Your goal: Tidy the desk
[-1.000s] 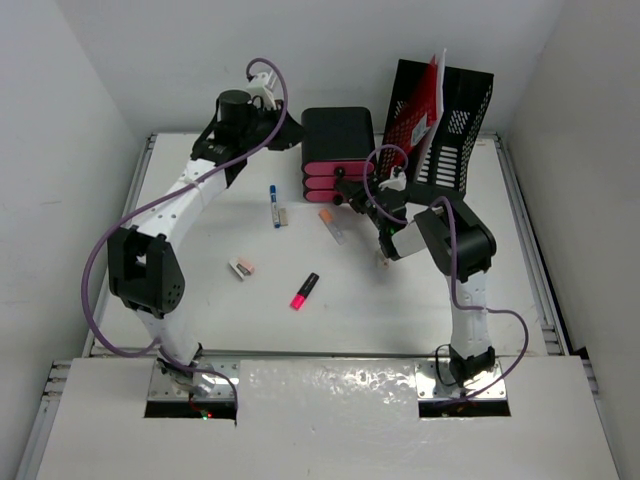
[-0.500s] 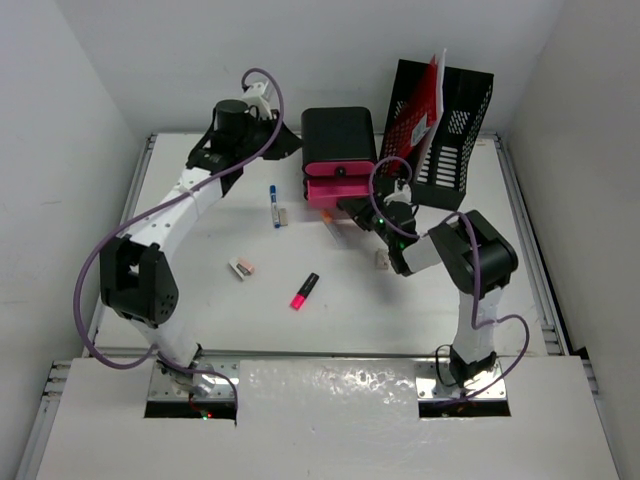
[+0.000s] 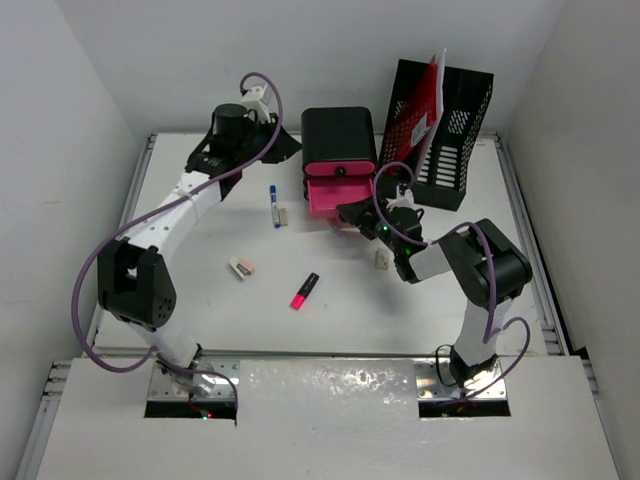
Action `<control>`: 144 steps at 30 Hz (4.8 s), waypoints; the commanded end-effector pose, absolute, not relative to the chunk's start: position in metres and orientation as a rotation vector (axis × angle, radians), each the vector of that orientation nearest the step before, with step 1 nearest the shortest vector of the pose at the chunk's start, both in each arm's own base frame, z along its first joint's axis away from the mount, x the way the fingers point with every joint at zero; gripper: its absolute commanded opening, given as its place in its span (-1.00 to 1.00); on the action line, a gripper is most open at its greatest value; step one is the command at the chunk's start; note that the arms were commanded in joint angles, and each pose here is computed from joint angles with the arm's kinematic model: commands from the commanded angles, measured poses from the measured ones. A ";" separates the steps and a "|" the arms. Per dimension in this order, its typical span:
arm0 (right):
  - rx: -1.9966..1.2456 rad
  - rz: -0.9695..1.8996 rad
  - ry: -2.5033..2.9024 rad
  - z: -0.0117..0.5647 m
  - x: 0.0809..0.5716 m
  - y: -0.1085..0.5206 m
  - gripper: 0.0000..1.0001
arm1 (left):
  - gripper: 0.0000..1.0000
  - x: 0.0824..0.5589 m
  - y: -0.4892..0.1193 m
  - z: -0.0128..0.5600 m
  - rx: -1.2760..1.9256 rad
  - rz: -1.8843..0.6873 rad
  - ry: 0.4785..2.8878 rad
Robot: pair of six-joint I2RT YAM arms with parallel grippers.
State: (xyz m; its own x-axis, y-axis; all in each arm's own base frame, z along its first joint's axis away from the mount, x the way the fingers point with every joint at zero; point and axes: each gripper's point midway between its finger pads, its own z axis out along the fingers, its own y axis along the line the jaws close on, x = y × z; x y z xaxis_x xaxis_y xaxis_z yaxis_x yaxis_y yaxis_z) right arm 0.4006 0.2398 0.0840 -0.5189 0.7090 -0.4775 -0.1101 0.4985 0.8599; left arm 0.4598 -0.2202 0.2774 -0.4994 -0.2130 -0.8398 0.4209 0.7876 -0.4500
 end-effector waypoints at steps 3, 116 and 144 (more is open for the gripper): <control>0.371 1.136 1.760 0.122 0.398 0.245 0.61 | -0.80 0.451 -0.218 0.314 0.186 -0.764 1.842; -0.195 0.288 1.935 0.206 0.314 0.179 0.06 | 0.72 0.282 -0.066 0.018 -0.859 0.066 2.531; -0.146 0.237 1.904 0.204 0.303 0.158 0.05 | -0.91 0.338 -0.206 0.201 -0.083 -0.382 2.439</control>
State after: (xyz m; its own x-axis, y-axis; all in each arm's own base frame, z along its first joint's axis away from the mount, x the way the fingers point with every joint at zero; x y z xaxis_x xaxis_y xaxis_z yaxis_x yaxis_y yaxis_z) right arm 0.2988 0.1582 0.1943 -0.3700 0.0034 -0.9290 -0.2300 0.9685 0.0951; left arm 0.3334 -0.1907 0.1566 -0.8126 -0.2083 -0.5443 -0.0914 0.9680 -0.2338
